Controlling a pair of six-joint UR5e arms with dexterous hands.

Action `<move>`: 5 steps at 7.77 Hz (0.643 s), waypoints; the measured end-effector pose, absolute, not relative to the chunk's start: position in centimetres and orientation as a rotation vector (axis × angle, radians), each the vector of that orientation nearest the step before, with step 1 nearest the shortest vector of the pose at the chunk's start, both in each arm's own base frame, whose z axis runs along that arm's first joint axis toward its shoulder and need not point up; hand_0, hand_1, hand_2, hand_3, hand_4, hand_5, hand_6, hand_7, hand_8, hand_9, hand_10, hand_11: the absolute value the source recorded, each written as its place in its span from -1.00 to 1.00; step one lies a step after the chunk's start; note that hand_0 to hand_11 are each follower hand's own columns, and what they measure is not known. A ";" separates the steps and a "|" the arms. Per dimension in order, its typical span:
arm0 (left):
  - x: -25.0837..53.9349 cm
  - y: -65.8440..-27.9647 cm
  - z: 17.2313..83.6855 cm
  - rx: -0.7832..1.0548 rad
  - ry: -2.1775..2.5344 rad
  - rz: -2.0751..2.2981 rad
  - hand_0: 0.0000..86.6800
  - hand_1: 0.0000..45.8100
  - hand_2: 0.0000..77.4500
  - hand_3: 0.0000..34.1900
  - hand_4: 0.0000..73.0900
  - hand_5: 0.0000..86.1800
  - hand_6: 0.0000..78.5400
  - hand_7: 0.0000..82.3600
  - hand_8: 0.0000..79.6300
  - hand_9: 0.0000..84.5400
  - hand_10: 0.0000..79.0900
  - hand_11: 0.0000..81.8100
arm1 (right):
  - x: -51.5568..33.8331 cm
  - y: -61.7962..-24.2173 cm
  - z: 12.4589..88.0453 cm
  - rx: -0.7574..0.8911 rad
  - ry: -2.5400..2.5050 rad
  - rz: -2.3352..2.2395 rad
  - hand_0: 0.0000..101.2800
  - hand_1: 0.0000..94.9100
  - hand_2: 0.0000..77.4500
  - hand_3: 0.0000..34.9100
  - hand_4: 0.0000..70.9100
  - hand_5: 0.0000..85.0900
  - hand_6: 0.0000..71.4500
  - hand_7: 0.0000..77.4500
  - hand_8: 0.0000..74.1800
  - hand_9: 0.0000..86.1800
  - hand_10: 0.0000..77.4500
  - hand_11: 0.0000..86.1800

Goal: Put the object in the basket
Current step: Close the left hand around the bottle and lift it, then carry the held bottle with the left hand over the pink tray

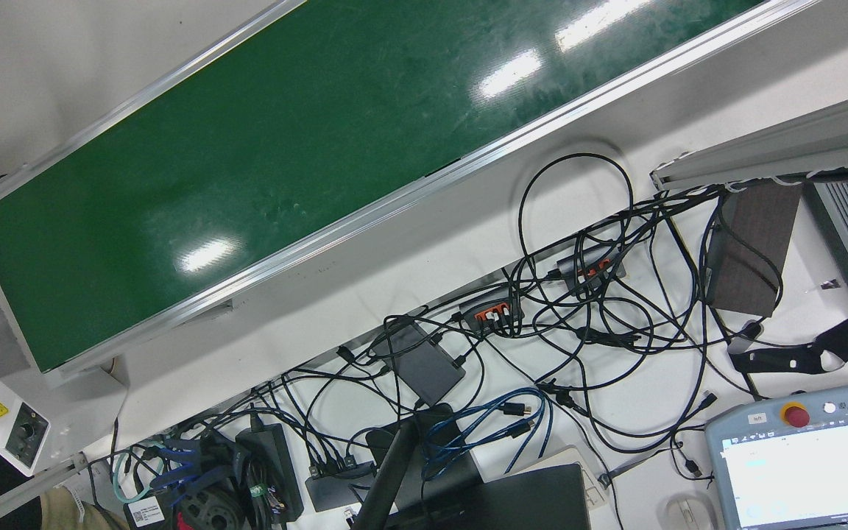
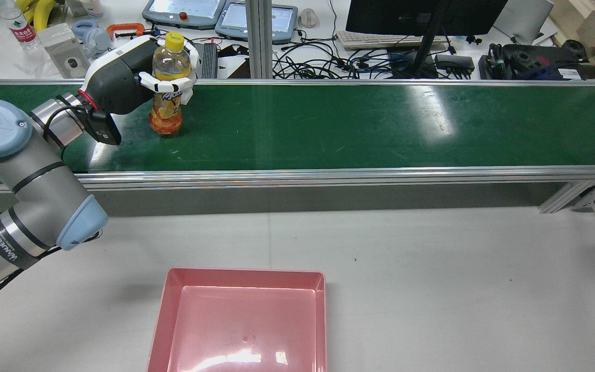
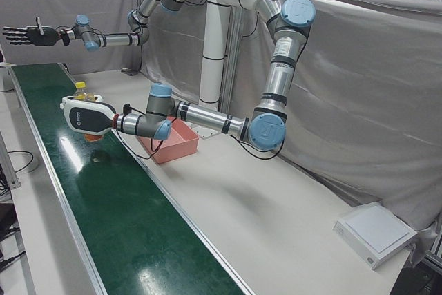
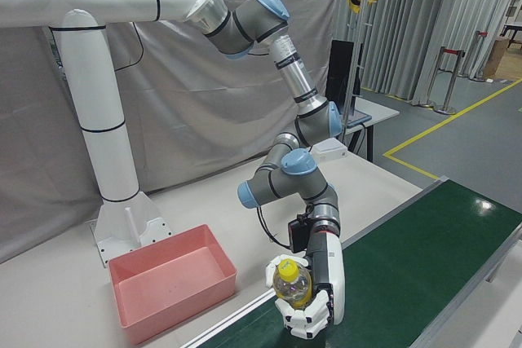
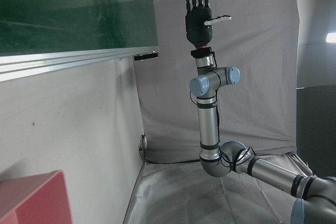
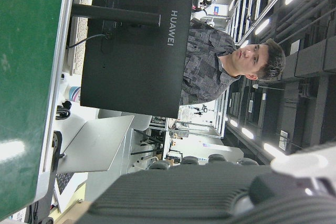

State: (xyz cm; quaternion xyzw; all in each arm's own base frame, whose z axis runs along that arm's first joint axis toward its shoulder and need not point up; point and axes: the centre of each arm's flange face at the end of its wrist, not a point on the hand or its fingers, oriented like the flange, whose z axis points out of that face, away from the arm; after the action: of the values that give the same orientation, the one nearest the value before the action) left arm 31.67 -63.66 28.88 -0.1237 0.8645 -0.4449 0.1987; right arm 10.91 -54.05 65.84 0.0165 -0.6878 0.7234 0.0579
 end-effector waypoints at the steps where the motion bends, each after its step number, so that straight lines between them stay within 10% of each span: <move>1: 33.3 -62.1 27.7 -0.381 2.422 -1.210 0.26 -0.55 0.24 -1.00 0.16 0.25 0.07 0.58 0.45 0.42 0.50 0.33 | 10.9 -54.1 65.8 0.050 -2.085 2.193 -1.00 -1.00 -0.99 -0.98 -1.00 -1.00 -1.00 -0.99 -1.00 -1.00 -1.00 -1.00; 5: 39.5 -54.0 24.9 -0.478 2.419 -1.048 0.26 -0.55 0.24 -1.00 0.12 0.28 0.07 0.58 0.47 0.42 0.50 0.33 | 10.9 -54.1 65.8 0.050 -2.085 2.192 -0.99 -1.00 -0.99 -0.98 -1.00 -1.00 -1.00 -0.99 -1.00 -1.00 -1.00 -1.00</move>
State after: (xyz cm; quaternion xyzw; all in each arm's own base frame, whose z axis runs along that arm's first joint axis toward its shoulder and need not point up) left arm 39.51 -54.05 24.94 -0.1738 0.8788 -0.3808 0.2290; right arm 10.91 -54.05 65.84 0.0165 -0.6878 0.7234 0.0579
